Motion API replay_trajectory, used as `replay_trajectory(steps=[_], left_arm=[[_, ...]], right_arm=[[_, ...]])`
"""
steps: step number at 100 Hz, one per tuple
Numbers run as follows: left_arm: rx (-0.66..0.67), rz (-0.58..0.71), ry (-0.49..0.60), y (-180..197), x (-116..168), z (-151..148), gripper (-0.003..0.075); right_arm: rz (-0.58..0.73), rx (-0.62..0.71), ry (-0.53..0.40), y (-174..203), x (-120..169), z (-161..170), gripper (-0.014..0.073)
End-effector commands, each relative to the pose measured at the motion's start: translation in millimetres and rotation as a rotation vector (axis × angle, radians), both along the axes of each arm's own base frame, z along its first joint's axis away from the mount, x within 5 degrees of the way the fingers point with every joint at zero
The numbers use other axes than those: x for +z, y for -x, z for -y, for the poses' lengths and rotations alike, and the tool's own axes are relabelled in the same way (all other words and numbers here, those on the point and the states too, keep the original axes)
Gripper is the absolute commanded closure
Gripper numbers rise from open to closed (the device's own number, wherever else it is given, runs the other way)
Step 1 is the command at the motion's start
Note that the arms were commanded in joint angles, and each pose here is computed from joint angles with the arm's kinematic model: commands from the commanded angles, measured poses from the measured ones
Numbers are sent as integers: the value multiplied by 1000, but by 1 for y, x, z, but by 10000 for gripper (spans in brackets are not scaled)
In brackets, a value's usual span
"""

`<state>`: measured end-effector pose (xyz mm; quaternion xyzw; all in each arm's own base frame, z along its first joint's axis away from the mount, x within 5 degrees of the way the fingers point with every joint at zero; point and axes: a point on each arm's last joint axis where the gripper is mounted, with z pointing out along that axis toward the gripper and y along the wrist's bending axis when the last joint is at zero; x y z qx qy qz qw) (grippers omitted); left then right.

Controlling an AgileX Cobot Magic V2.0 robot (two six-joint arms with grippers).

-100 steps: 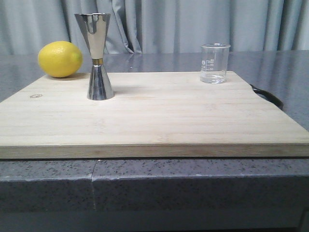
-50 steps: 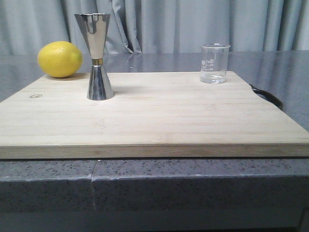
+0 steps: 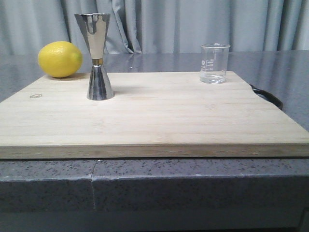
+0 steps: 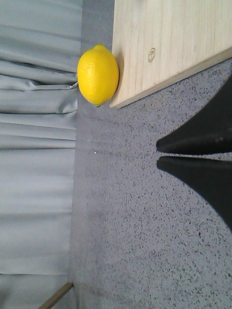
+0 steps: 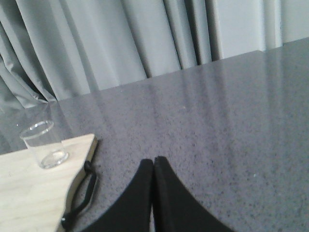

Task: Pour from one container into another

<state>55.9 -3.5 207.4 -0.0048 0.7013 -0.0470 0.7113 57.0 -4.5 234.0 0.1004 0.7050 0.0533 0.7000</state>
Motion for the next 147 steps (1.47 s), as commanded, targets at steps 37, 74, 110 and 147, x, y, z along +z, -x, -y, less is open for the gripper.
replay_trajectory(steps=[37,74,110,147], left_arm=[[-1,101,6,2,5,0,739],[-1,101,6,2,5,0,739],[-1,101,6,2,5,0,739],[-1,101,6,2,5,0,739]], right_arm=[[108,19,10,1,-30,-2,645],[177,9,133,2,-23,-2,645],[171,9,105,2,-24,-2,645],[171,9,105,2,-24,-2,645]])
